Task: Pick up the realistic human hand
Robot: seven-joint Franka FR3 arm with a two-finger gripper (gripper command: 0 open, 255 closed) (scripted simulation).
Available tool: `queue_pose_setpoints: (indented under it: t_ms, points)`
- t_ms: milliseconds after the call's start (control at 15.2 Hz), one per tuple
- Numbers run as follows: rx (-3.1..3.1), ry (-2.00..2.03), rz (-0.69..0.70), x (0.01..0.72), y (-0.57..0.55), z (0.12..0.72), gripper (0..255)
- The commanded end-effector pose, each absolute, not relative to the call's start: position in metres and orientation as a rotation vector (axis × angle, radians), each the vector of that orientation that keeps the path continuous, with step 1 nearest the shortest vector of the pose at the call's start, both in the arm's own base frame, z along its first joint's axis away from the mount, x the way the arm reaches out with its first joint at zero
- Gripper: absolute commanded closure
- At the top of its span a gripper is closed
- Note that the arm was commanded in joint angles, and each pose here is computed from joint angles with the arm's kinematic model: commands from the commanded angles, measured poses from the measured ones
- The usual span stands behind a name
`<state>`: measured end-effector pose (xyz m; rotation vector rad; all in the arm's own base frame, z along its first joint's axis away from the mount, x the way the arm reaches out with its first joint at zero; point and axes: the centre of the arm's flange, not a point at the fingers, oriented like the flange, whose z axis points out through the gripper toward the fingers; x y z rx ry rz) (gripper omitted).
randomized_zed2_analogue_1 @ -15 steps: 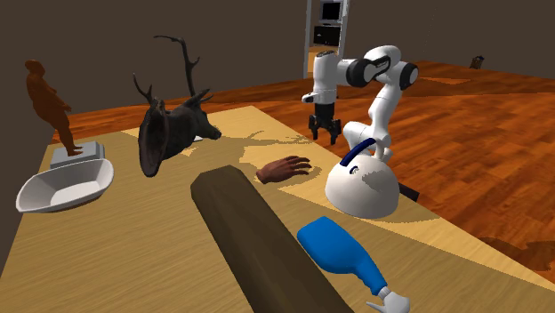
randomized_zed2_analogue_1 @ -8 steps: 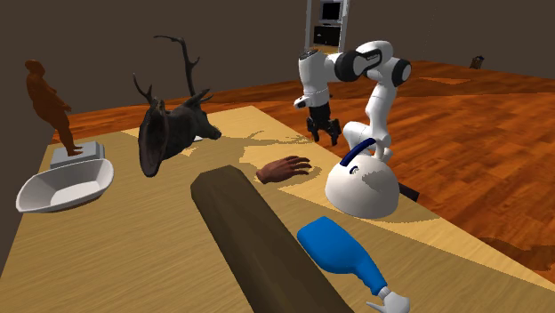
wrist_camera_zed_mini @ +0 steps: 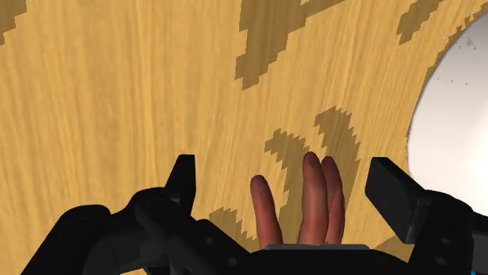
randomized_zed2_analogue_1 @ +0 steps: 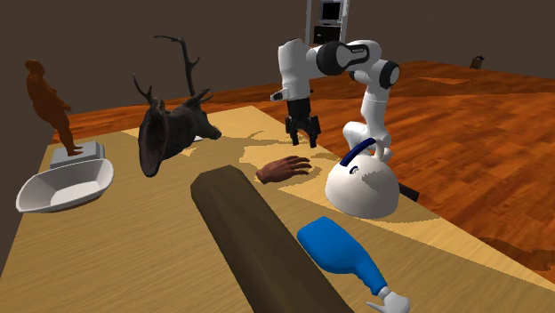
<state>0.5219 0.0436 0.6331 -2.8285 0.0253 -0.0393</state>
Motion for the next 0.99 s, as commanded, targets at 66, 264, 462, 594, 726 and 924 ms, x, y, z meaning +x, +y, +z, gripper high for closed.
queue_pose_setpoints:
  t_ms: [66, 264, 462, 594, 726, 924]
  points:
    - [-2.792, 0.038, -0.042, 0.559, 0.047, 0.645, 0]
    - [-2.757, 0.049, -0.04, 0.595, 0.052, 0.656, 0]
    - [-2.757, 0.049, -0.04, 0.595, 0.052, 0.64, 0]
    - [-2.757, 0.049, -0.04, 0.595, 0.052, 0.63, 0]
    - [-2.757, 0.049, -0.04, 0.595, 0.052, 0.619, 0]
    - [-2.757, 0.049, -0.04, 0.595, 0.052, 0.616, 0]
